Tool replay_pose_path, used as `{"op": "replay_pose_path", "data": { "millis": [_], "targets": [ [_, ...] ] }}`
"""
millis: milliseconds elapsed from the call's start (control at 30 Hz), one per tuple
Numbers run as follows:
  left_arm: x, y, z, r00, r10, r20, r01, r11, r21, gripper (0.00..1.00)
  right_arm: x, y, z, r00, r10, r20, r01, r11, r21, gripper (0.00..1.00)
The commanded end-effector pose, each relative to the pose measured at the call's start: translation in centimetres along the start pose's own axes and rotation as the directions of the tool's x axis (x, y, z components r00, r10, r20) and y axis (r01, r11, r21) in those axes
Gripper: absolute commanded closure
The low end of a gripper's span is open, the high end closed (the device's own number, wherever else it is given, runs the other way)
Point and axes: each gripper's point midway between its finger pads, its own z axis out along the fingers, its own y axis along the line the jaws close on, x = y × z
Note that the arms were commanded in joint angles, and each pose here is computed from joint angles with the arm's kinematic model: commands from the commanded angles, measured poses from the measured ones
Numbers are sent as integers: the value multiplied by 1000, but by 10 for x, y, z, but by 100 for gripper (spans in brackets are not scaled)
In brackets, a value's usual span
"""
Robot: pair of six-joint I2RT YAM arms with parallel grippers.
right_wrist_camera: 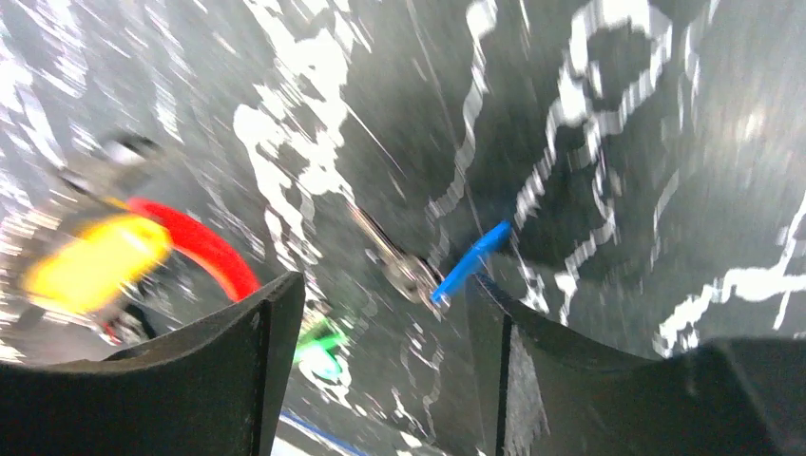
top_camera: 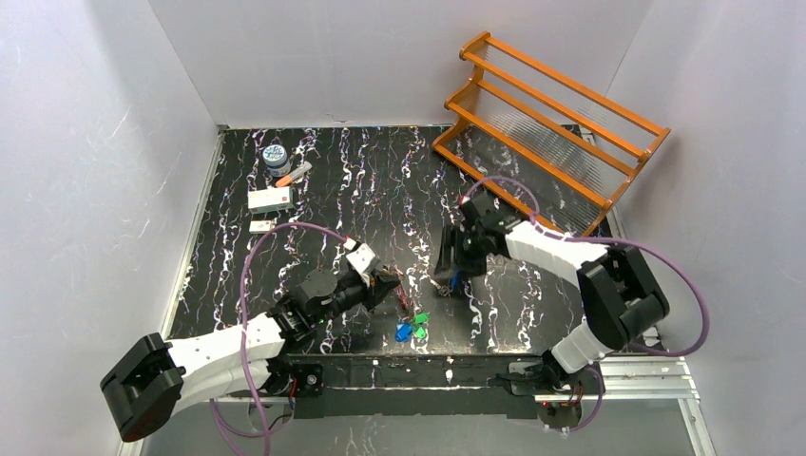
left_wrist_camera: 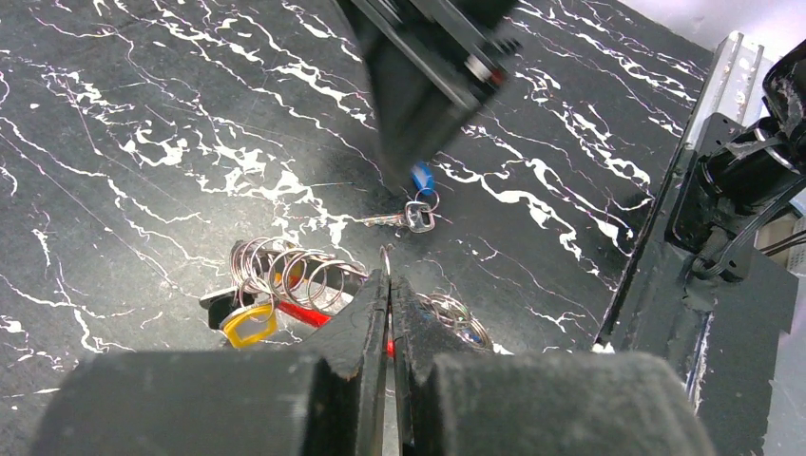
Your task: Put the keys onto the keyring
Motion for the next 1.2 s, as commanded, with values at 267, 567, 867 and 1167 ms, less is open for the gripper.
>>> {"op": "replay_pose_path", "data": {
  "millis": [267, 567, 867, 1167],
  "targets": [
    [-29, 2, -3, 990, -30, 138, 34, 999, -27, 100, -81, 56, -50, 965, -110, 240, 149, 977, -153, 29],
    [-29, 2, -4, 990, -7, 141, 11, 1000, -25, 100, -15, 8, -37, 996, 47, 80, -41, 996, -85, 50],
    [-28, -2, 0, 992, 1, 126, -1, 1000, 2, 100, -2, -8, -9, 985, 172, -17, -173, 979, -111, 60],
    [-27, -6, 0, 993, -4, 120, 1, 1000, 24, 100, -7, 0, 9, 980, 178, -83, -191, 965, -181, 72]
  ]
}}
